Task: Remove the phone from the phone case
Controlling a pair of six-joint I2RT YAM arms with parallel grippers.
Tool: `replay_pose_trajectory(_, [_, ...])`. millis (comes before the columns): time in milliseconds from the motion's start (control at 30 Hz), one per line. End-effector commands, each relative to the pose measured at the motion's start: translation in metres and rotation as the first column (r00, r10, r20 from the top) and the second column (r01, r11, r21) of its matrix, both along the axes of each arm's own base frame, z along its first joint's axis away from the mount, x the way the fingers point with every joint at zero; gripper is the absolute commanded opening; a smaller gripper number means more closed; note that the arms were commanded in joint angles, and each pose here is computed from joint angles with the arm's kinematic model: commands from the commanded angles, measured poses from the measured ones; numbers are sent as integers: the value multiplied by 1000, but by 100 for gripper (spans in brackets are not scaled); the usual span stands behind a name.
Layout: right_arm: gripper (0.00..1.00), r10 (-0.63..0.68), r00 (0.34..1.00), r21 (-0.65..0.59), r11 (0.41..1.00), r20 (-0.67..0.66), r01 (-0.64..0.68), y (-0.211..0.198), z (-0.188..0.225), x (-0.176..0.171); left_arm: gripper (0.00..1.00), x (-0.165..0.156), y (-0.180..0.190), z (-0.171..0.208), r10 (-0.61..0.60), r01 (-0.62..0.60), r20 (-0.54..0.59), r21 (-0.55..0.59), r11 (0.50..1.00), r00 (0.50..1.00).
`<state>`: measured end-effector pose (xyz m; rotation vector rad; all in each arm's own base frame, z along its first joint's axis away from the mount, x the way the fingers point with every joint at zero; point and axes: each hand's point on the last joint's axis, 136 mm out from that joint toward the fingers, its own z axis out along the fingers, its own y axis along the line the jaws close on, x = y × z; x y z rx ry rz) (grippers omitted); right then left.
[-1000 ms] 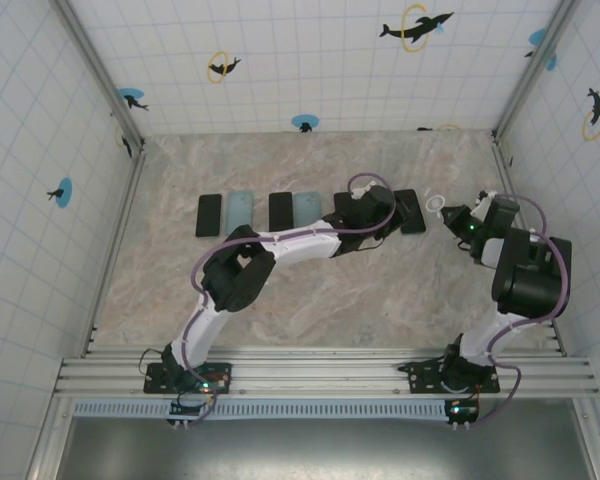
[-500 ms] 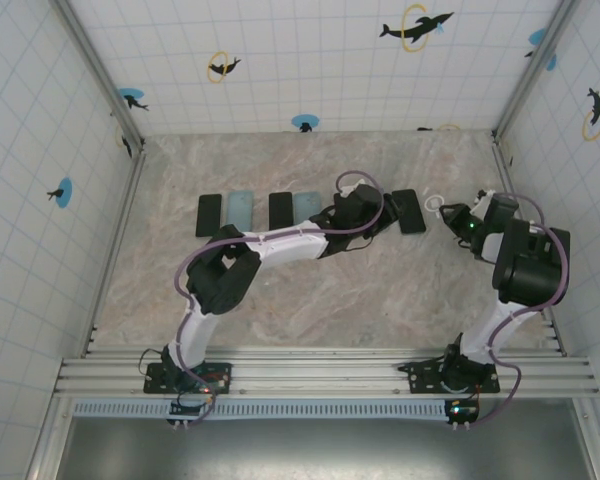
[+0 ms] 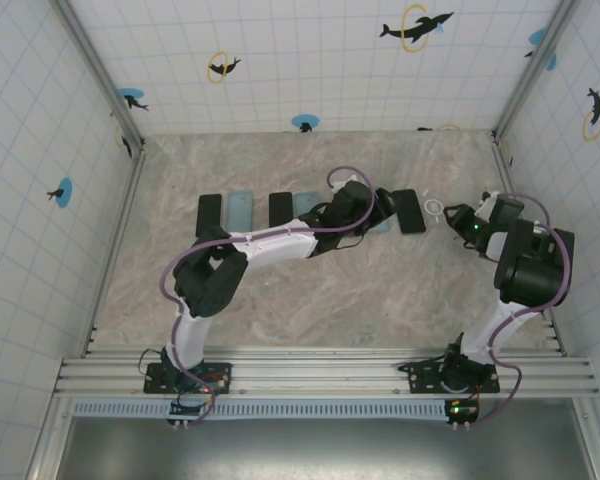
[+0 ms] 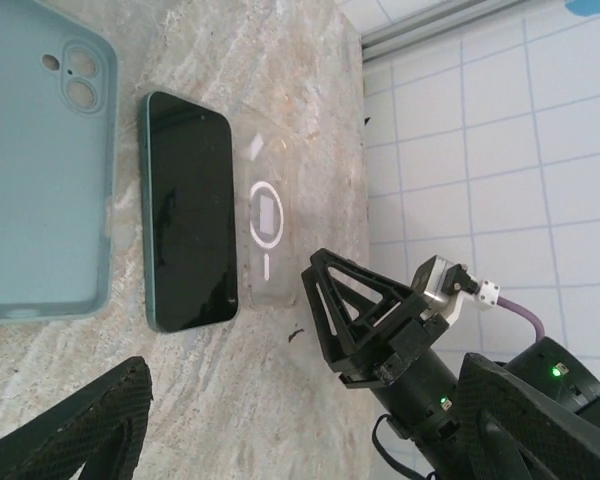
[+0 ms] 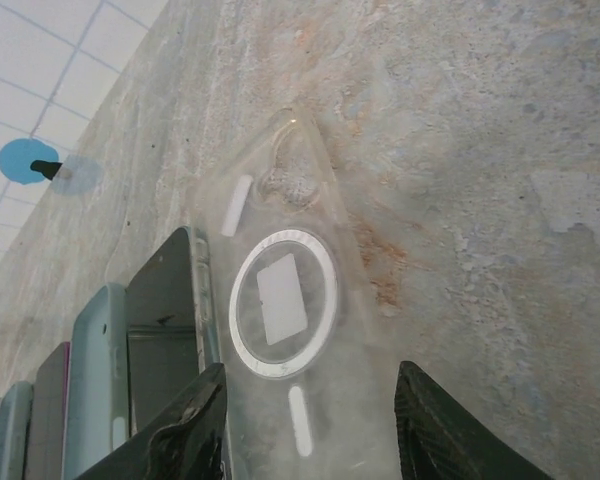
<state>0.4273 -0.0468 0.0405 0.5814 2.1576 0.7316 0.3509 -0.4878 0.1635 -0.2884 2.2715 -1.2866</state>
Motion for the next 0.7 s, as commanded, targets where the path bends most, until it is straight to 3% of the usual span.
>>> replay_pose_trajectory(0, [49,-2,1000,-54,999,26,3,-9,13,5,85,-1,11,20,-14,14,53,-8,1000,999])
replay_pose_trajectory(233, [53,34,999,-123,992,35,-29,-10,33,2,97,-1,39,18,-60,45,136,114,993,989])
replay_pose_trajectory(367, [55,80,996,-163,984,38,-73,1,45,-7,98,3,63,15,-76,46,167,175,983,983])
replay_pose_trajectory(667, [67,279,955,-233,940,99,-250,68,85,-38,98,7,118,24,-225,101,305,374,922,925])
